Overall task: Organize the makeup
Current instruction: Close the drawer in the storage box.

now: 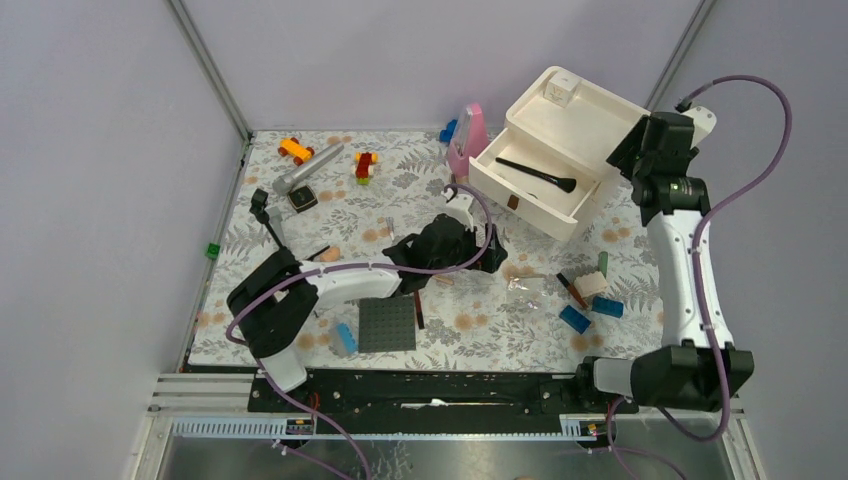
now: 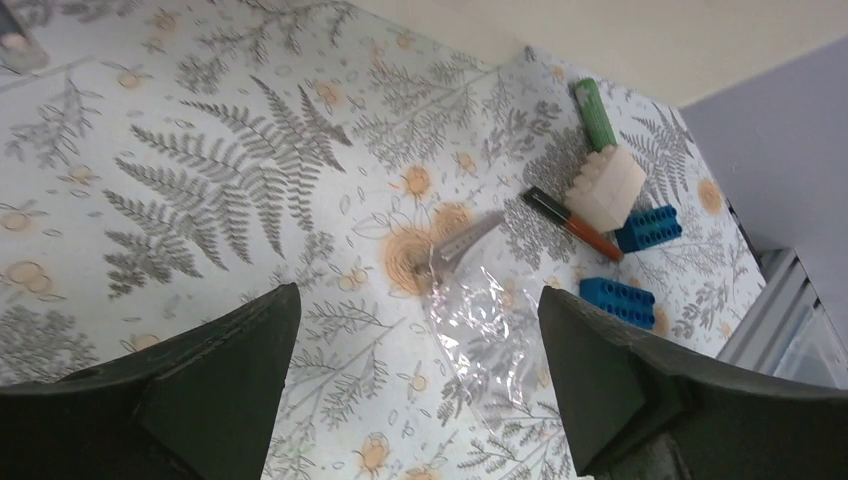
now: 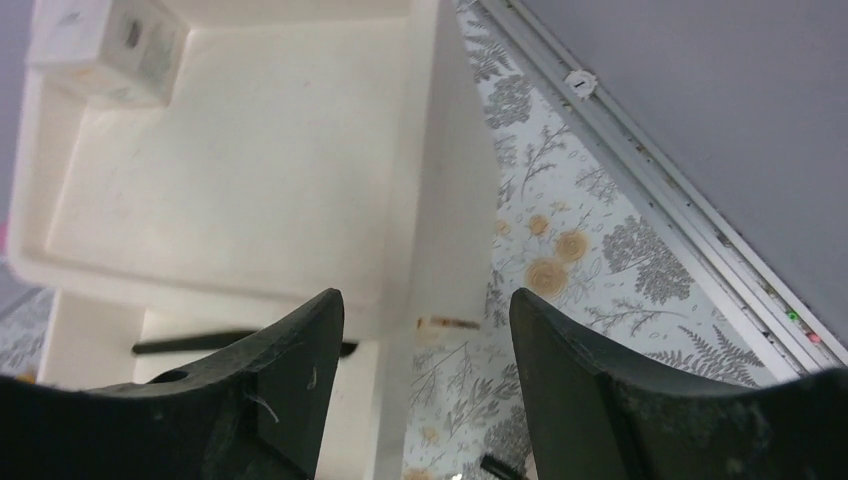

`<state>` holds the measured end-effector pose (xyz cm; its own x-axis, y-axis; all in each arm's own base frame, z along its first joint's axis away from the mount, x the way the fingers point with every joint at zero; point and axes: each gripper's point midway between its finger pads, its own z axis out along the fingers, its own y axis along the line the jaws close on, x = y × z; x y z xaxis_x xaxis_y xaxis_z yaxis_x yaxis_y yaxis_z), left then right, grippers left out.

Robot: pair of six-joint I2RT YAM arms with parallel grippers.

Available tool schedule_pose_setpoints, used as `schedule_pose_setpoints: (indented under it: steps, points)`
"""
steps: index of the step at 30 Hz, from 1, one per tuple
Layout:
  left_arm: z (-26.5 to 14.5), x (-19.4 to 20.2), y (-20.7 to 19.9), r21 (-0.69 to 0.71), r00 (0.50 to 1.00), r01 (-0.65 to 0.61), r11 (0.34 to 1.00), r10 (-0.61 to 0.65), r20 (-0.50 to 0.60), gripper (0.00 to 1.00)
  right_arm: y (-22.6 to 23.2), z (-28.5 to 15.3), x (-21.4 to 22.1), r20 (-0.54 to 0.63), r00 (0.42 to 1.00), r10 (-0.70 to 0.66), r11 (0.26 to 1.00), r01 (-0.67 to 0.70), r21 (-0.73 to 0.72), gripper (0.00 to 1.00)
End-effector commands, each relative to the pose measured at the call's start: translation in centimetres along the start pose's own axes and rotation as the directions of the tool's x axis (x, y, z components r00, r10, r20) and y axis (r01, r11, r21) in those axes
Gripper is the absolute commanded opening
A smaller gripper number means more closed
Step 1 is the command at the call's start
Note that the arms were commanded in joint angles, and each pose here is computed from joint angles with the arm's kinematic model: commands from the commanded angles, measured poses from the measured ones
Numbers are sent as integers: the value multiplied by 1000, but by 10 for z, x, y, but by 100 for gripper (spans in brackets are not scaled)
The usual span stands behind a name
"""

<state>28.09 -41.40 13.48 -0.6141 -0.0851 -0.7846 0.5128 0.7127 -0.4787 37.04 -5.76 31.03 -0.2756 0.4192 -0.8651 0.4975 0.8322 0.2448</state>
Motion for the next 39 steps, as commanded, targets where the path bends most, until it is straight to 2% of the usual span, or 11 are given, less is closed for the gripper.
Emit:
schedule_pose_setpoints:
  steps: [1,13,24,30,34,39]
  points:
    - [-4,-55,-20,70,990,-26,997,16,143,94,2,19,-36,43,998,42,999,-41,-30,69]
    - [10,-65,-20,79,986,-57,995,43,160,90,-4,86,-43,-19,996,87,996,-87,-6,69]
    - [28,-70,-14,87,987,-78,993,65,144,88,6,128,-27,-111,993,50,998,-53,-16,53]
    - [42,-80,-15,85,985,-91,992,77,153,88,3,137,-22,-132,991,25,1000,-26,-5,31]
    - [53,-89,-17,90,983,-97,991,81,163,88,6,141,-17,-150,989,7,1000,-11,-23,1]
    - [66,-98,-20,94,981,-96,991,79,177,88,8,142,-12,-167,986,-4,999,-3,-41,0]
